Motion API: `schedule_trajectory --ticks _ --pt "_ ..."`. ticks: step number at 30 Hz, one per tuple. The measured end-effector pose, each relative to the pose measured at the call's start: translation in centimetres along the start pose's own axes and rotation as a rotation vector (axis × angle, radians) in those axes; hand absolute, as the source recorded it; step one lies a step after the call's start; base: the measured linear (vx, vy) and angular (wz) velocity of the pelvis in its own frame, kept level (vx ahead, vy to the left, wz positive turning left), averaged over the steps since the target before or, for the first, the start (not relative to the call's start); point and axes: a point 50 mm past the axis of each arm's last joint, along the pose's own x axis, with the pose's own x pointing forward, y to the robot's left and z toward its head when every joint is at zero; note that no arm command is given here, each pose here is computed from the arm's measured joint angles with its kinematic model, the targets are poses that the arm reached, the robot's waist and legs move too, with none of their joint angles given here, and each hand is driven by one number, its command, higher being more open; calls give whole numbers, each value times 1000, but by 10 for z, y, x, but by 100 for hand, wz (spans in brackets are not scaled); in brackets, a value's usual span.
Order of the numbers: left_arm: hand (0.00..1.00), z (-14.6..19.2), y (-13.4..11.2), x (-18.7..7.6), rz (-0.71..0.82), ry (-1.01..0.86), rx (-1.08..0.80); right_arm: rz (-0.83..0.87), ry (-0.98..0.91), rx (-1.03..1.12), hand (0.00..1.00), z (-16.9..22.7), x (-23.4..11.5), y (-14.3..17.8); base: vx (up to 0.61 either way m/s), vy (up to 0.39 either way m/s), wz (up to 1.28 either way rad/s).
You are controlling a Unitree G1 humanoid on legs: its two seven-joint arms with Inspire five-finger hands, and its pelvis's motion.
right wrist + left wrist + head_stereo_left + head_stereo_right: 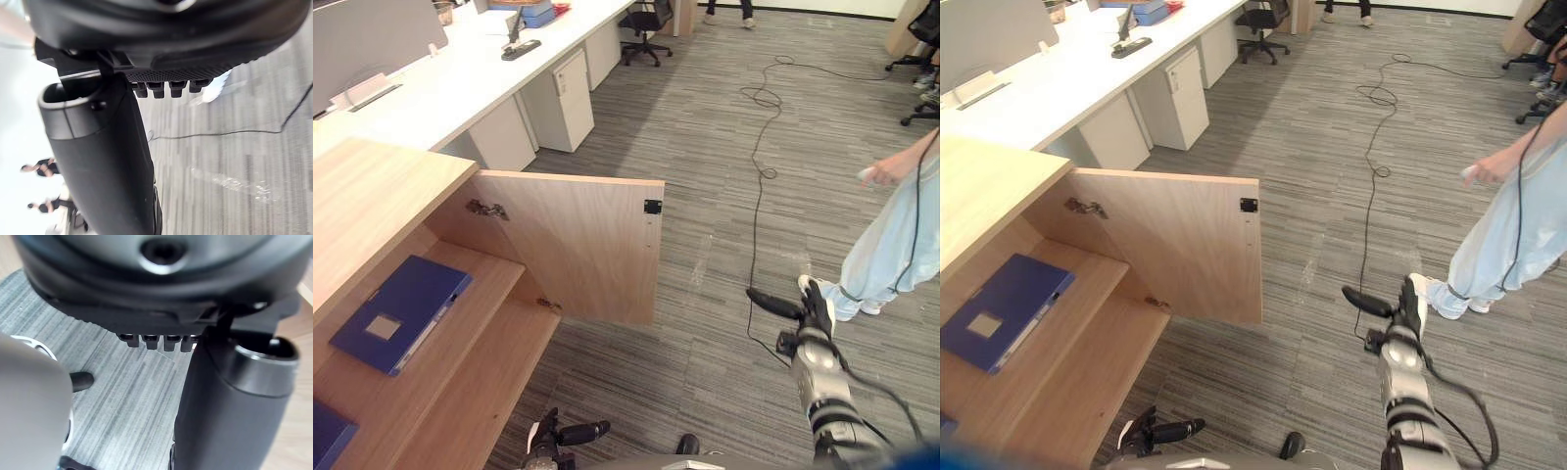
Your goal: Walk over to the cabinet, pick up the folder, carry it to the office cabinet, place the folder inside the office cabinet, then close the office cabinet door
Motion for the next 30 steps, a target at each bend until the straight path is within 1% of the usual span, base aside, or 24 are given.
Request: schedule_trajectory --ticks 1,3,4,5,9,15,19,22,23,30 --pt "100 1 1 0 0 -4 2 12 -22 -6 100 8 3 3 -103 -17 36" --pt "100 6 0 1 -2 -24 -1 65 -95 -47 100 38 15 17 -114 -13 30" --pt "100 7 0 1 -3 -30 -1 78 -108 -54 100 44 17 21 -152 -14 32" --pt "100 9 0 1 -2 -38 -6 112 -137 -65 100 59 21 32 -132 -14 30" --pt "100 15 1 2 0 -57 -35 190 -194 -90 100 88 25 54 -115 -12 26" --pt "100 18 -1 2 -1 -68 -64 248 -217 -173 100 106 29 68 -29 -3 15" --pt "100 19 -2 2 -2 -73 -70 293 -248 -285 100 118 30 76 26 21 18" --pt "100 20 -2 2 -3 -76 -71 340 -280 -335 100 129 28 86 21 36 11" --pt "100 22 -2 2 -3 -82 -71 364 -311 -385 100 137 27 93 9 40 3" --pt "100 29 0 3 -2 -115 -70 344 -354 -446 100 158 30 87 -31 30 2"
